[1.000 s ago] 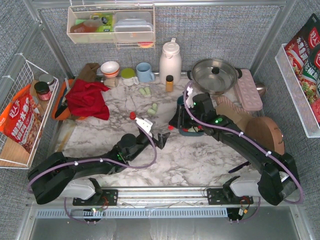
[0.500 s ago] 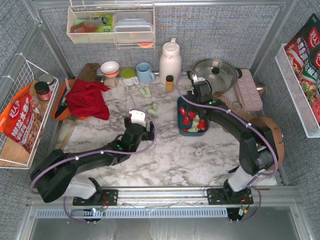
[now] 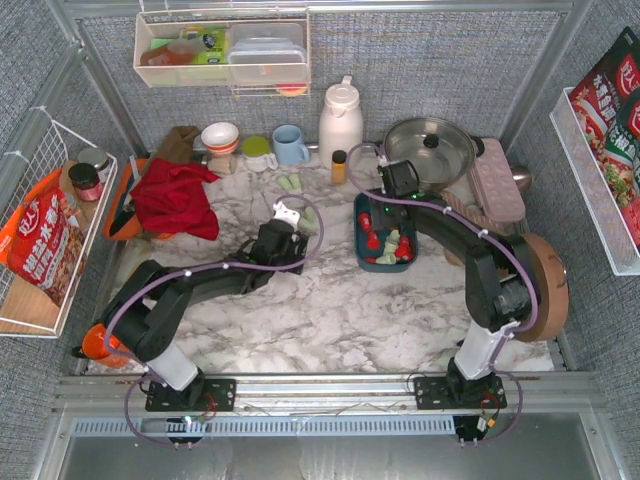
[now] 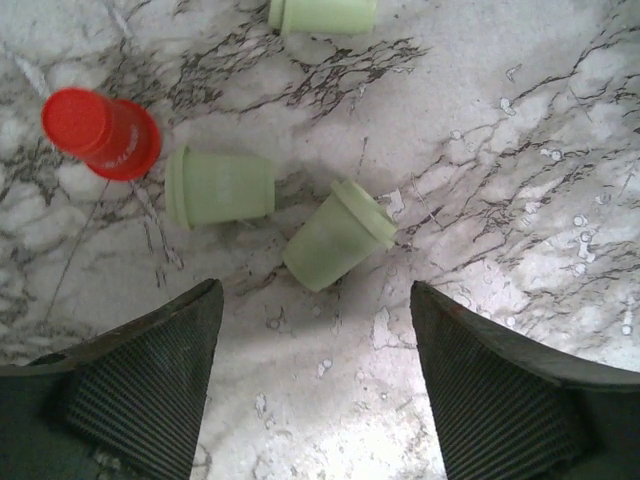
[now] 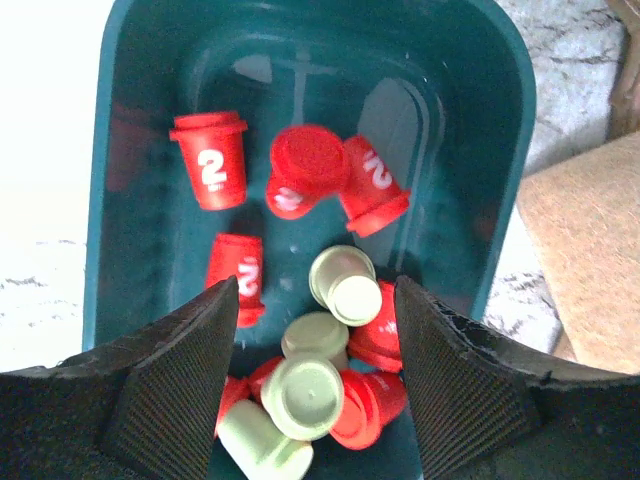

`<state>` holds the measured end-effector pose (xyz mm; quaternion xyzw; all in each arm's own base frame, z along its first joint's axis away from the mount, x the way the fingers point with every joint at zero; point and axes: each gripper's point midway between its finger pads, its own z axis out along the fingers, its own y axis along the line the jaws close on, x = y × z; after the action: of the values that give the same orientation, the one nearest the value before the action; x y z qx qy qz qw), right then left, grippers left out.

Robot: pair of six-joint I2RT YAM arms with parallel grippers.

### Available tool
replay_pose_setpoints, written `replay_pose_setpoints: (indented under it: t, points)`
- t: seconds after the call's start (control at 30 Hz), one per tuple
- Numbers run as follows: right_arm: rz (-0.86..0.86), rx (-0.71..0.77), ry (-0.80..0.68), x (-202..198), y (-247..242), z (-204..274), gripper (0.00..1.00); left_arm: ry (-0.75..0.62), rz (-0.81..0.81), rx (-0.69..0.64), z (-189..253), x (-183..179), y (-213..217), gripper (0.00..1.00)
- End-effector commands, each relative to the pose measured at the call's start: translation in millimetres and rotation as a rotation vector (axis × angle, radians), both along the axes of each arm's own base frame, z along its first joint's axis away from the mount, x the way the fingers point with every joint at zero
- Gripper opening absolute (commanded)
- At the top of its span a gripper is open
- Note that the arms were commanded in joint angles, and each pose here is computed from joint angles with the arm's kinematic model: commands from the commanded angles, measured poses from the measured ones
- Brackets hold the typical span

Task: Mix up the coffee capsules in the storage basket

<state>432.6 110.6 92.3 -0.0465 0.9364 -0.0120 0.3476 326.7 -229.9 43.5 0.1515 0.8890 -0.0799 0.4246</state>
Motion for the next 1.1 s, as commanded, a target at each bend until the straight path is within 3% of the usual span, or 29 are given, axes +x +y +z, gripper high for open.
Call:
replay_pose_setpoints:
  t: [0.0, 0.33, 0.5, 0.7, 0.8, 1.07]
  points:
    - [0.034, -0.015, 0.014, -15, -4, 8, 0.67, 0.058, -0.134, 0.100, -10, 0, -2, 0.80]
    - [0.085, 0.092, -0.028, -36, 9, 34, 0.67, 0.100, -0.283, 0.122, -17, 15, -15, 0.67]
    - [0.096, 0.115, -0.038, -42, 11, 42, 0.67, 0.143, -0.326, 0.098, -23, 10, -24, 0.56]
    - [0.104, 0.134, -0.044, -49, 12, 47, 0.67, 0.204, -0.348, 0.059, -37, -7, -26, 0.50]
    - [0.107, 0.144, -0.045, -52, 13, 49, 0.67, 0.221, -0.344, 0.051, -42, -12, -24, 0.41]
    - [0.148, 0.255, -0.061, -69, 30, 67, 0.67, 0.099, -0.352, -0.053, -16, -15, -31, 0.26]
